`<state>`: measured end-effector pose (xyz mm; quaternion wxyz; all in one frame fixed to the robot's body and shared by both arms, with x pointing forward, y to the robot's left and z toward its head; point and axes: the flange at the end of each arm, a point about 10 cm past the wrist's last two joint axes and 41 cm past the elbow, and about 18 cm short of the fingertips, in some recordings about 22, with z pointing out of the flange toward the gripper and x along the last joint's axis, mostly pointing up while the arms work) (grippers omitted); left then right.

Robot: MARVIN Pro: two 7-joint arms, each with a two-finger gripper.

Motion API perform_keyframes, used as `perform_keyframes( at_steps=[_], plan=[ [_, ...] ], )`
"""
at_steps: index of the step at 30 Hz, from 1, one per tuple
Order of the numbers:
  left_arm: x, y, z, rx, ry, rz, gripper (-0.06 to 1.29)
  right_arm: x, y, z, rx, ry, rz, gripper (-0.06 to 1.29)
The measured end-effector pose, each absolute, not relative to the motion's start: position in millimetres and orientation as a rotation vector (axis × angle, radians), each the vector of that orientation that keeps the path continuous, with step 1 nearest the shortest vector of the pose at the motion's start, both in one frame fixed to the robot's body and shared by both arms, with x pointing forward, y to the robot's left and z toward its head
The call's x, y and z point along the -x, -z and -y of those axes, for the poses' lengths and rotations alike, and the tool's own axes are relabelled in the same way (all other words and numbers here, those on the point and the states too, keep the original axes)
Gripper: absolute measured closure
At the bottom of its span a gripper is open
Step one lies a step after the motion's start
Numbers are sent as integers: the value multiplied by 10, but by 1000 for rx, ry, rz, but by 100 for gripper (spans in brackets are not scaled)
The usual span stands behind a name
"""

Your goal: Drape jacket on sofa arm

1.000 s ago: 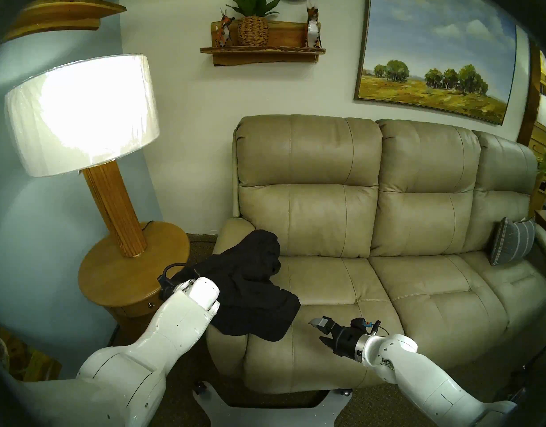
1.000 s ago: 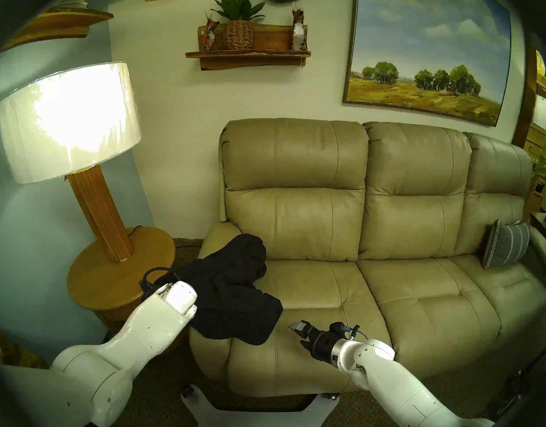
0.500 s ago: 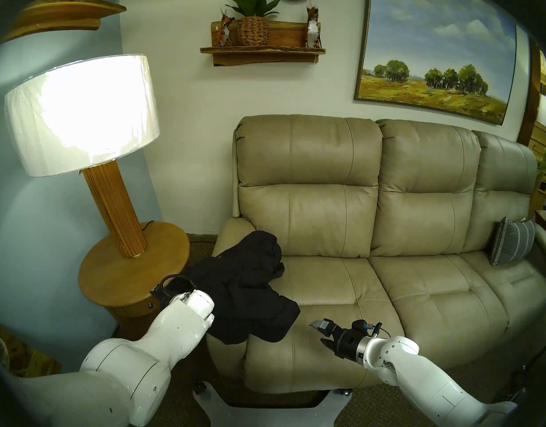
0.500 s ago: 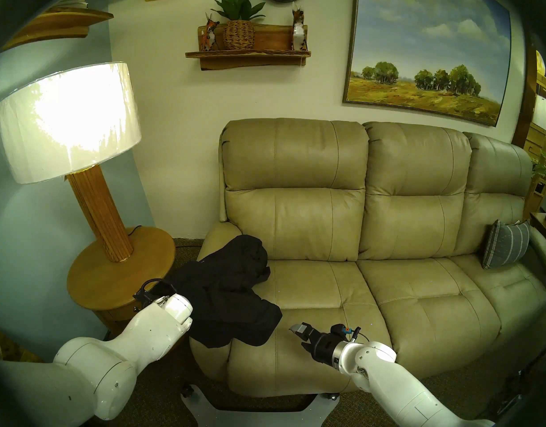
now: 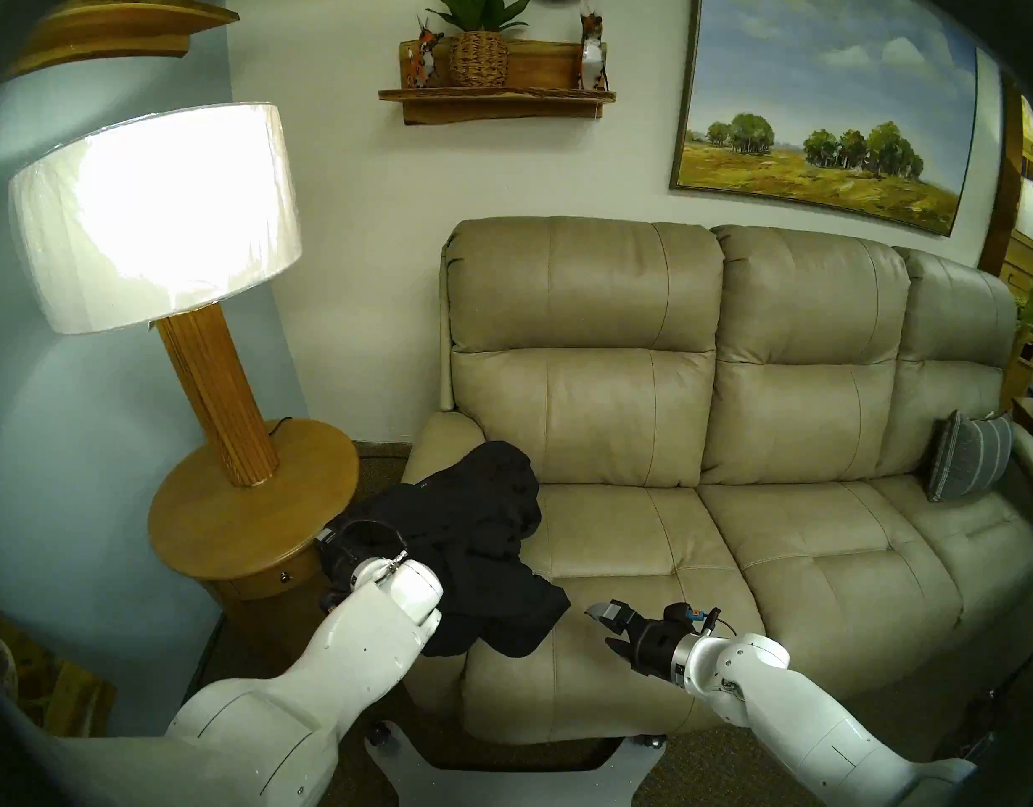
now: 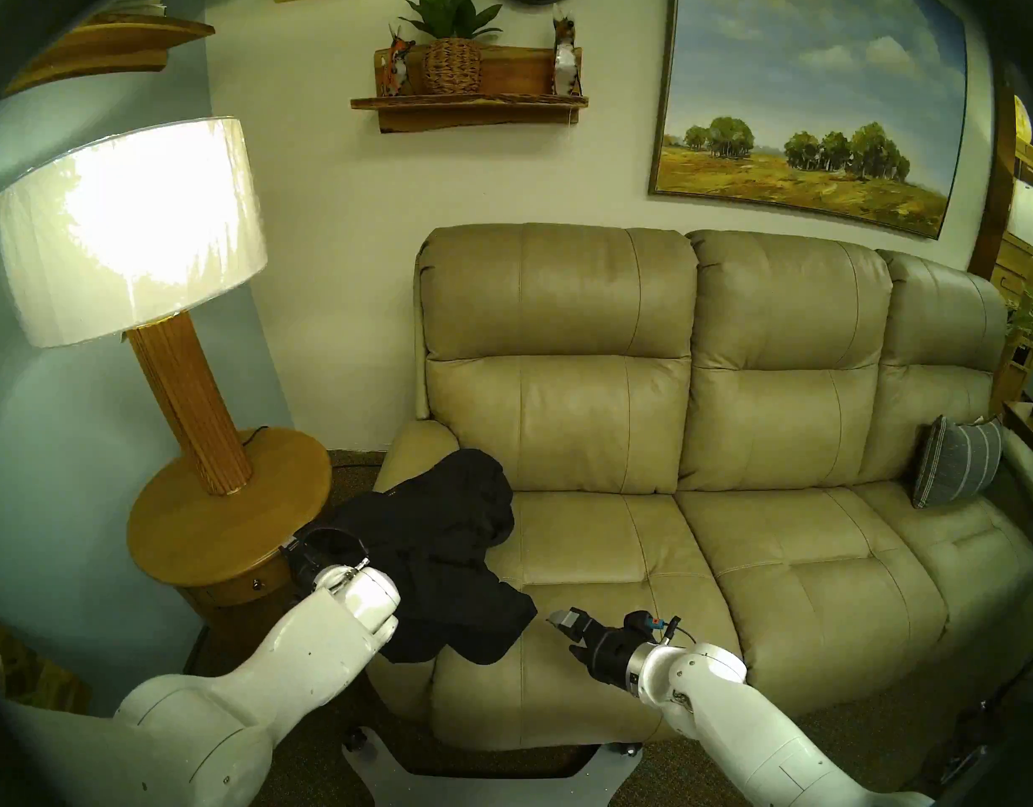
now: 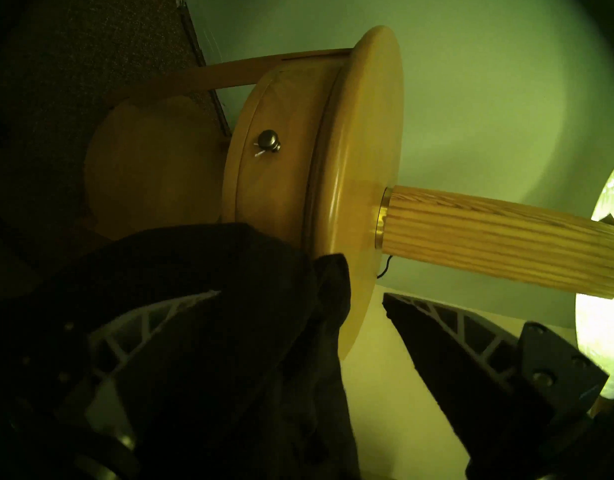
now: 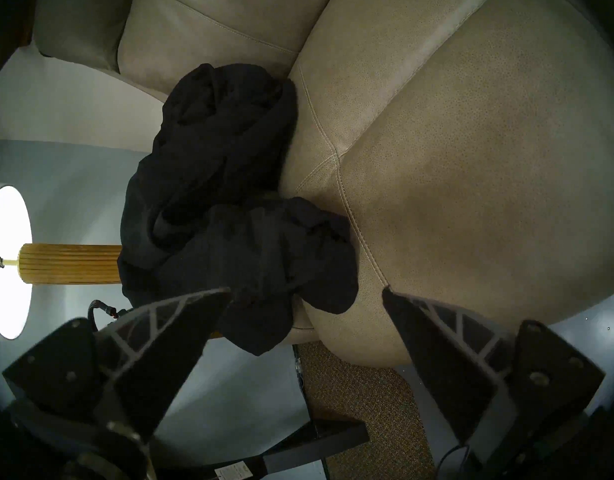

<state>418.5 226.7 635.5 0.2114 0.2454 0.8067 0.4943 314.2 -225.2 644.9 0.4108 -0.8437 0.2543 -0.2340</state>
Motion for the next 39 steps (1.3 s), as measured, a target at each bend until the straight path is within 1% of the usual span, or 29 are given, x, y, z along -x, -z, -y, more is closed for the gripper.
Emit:
perform_keyframes(
  at_steps=[9, 17, 27, 39],
  plan=[
    [-3766, -6206, -1760, -814, -1378, -2183, -1, -3147, -6433, 2251, 2124, 590, -647, 2],
    [-3479, -6288, -1256, -891, -1379, -2043, -1, -3148, -6435, 2239, 2121, 591, -646, 2],
    [-3442, -6678, -887, -867, -1416, -1835, -1, -3151, -6443, 2264, 2118, 597, -650, 2],
    [-3482, -7084, -768, -782, -1375, -1750, -1, -3129, -6449, 2310, 2114, 602, -652, 2]
  ],
)
